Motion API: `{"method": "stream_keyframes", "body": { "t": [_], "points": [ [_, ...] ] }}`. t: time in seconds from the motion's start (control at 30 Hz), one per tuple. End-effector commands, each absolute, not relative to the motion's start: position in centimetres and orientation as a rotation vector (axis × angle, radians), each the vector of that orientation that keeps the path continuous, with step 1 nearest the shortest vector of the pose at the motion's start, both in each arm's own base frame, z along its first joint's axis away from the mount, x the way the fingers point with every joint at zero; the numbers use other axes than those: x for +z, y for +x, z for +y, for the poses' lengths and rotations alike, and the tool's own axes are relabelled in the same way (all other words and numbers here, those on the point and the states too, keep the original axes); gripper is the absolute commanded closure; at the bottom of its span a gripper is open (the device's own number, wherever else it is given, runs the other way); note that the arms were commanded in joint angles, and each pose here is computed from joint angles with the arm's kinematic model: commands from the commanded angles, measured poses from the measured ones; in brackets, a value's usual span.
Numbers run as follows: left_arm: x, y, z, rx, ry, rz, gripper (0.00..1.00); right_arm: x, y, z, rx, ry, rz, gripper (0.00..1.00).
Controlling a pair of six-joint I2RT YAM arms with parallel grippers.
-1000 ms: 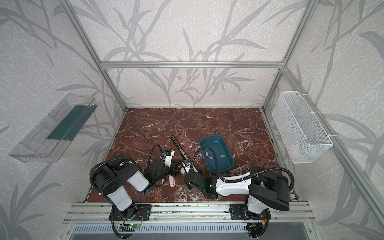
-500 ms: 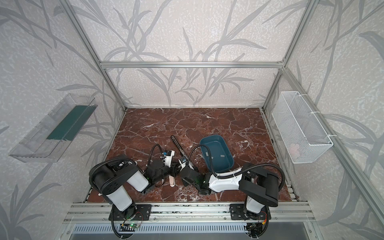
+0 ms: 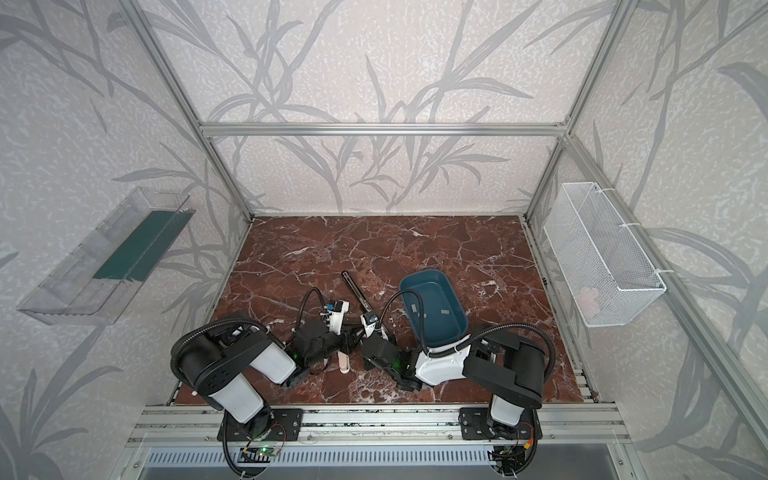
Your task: Load the staples into the stapler
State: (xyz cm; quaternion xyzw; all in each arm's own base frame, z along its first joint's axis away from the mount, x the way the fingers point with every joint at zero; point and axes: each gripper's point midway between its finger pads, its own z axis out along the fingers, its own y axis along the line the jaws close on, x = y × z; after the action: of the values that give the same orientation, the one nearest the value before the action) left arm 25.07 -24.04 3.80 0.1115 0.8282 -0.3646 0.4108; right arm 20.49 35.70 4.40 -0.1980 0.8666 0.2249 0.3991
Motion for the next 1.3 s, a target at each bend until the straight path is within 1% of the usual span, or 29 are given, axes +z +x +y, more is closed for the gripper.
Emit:
{"method": "stream_keyframes", "body": {
  "t": [0.0,0.17,0.27,0.37,0.5,0.57,0.63,0.73,0.83,0.87,1.07,1.27],
  "points": [
    [2.3,23.8,-24.3,-0.911,0.339,2.17,0.69,-1.4,18.2,31.6,0.38,-0.631,2.368,0.8],
    [3.7,25.3,-23.9,-0.88,0.296,2.177,0.66,3.8,19.8,33.2,0.389,-0.633,2.262,0.67],
    [4.8,26.5,-23.3,-0.839,0.265,2.202,0.65,6.4,20.6,33.9,0.4,-0.642,2.21,0.64],
    [6.6,27.3,-22.8,-0.814,0.254,2.185,0.6,8.8,21.1,34.5,0.419,-0.641,2.163,0.62],
    [8.5,28.2,-21.6,-0.778,0.206,2.167,0.56,10.4,21.7,33.6,0.382,-0.629,2.135,0.58],
    [9.2,28.6,-20.6,-0.74,0.166,2.164,0.55,10.2,22.3,32.5,0.354,-0.611,2.145,0.57],
    [9.5,29.1,-19.3,-0.695,0.109,2.167,0.51,9.4,22.8,31.6,0.334,-0.604,2.169,0.56],
    [9.6,29.5,-17.6,-0.636,0.018,2.164,0.49,8.3,23.1,31.0,0.311,-0.647,2.192,0.53],
    [9.5,29.8,-16.4,-0.599,-0.07,2.158,0.39,7.4,23.0,30.9,0.274,-0.704,2.199,0.47],
    [9.3,29.9,-16.1,-0.591,-0.101,2.161,0.38,7.2,23.0,31.0,0.269,-0.719,2.201,0.47],
    [8.4,30.5,-15.6,-0.565,-0.177,2.199,0.38,5.6,23.3,31.4,0.225,-0.768,2.225,0.51],
    [8.0,30.9,-16.1,-0.605,-0.211,2.201,0.36,4.3,24.1,31.1,0.174,-0.765,2.246,0.56]
  ]
}}
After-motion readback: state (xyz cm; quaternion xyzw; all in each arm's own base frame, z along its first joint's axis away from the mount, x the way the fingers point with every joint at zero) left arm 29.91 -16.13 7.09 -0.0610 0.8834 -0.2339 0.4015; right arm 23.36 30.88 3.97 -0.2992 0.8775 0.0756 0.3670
